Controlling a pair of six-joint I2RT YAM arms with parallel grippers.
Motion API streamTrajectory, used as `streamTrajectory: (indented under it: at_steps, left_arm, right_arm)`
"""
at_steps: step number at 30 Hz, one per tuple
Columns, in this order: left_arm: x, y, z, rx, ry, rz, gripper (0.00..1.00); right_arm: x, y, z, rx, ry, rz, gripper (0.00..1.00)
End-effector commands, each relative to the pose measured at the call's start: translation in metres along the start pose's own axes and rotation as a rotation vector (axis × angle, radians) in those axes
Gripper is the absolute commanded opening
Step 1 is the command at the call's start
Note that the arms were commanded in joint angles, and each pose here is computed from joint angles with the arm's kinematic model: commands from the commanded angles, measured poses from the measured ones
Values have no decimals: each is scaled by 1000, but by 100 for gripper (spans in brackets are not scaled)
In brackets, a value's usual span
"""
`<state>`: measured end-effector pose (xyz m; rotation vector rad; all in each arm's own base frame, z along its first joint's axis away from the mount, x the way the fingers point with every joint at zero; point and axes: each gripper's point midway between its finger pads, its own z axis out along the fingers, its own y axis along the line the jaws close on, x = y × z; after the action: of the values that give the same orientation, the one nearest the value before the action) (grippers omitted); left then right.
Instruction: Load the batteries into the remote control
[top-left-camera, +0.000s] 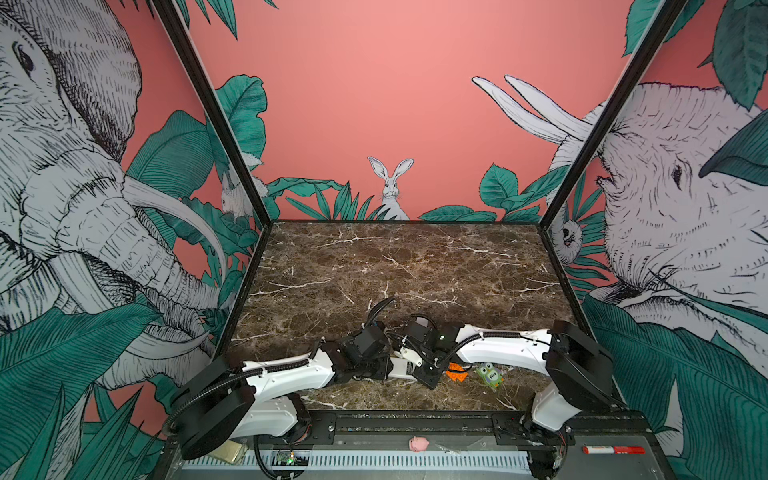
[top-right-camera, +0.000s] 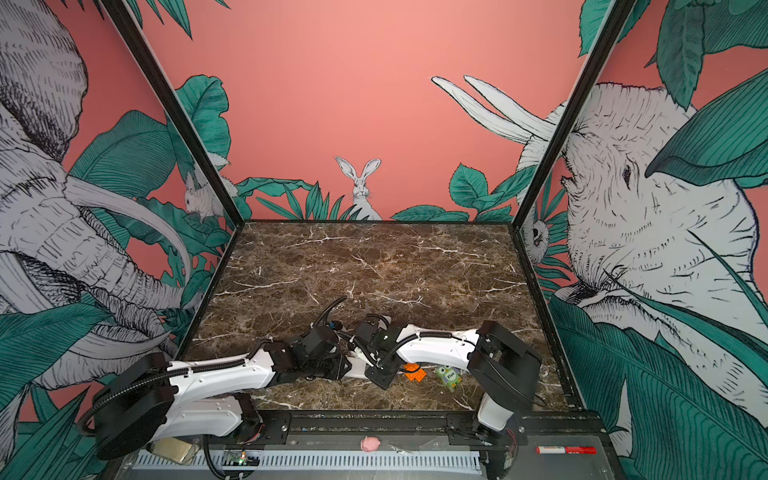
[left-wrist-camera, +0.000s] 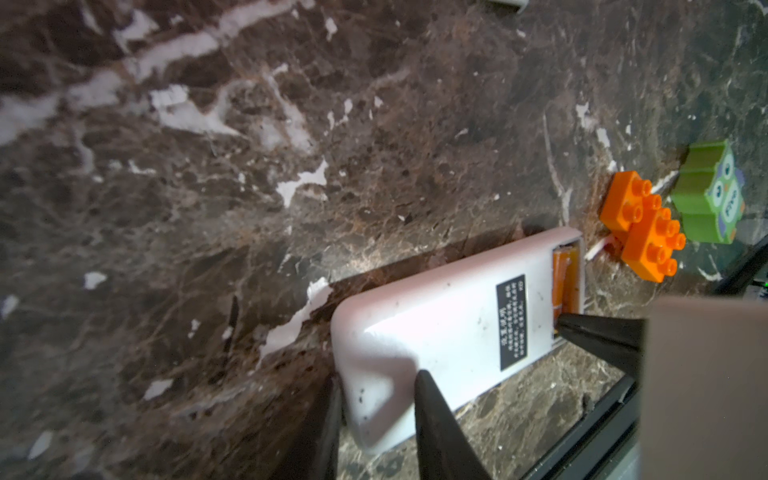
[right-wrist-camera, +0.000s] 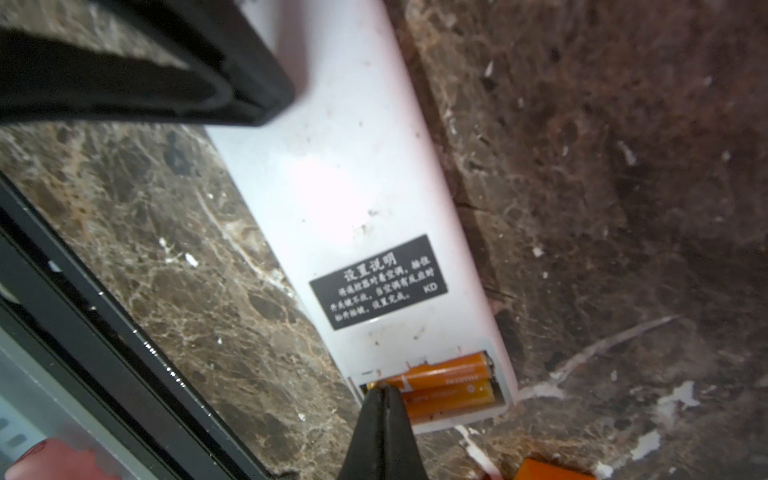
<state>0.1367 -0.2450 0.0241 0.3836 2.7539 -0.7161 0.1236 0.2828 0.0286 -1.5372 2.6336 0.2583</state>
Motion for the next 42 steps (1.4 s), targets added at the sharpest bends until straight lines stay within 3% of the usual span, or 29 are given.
streamTrajectory:
  at_steps: [1, 10, 16, 21, 25, 30, 42]
  left_arm:
    - [43, 38, 7, -122, 138, -19, 31]
    - [38, 37, 0, -122, 111, -18, 31]
    - [28, 35, -8, -115, 72, -18, 32]
    - [23, 30, -14, -88, 60, -6, 35]
    - [21, 26, -18, -61, 47, 2, 38]
    - [16, 22, -22, -12, 18, -3, 39]
    - [9, 19, -24, 23, -5, -15, 42]
  right_arm:
    - [6, -1, 0, 8, 36, 11, 6]
    - [-37, -7, -58, -20, -162, 76, 25]
    - [-51, -47, -80, 11, -233, 208, 42]
    - [-57, -83, -67, 62, -153, 231, 50]
    - [-62, -95, -52, 66, -88, 132, 57]
    - [-57, -108, -39, 73, -41, -96, 60]
    - [-74, -126, -31, 8, -21, -263, 61]
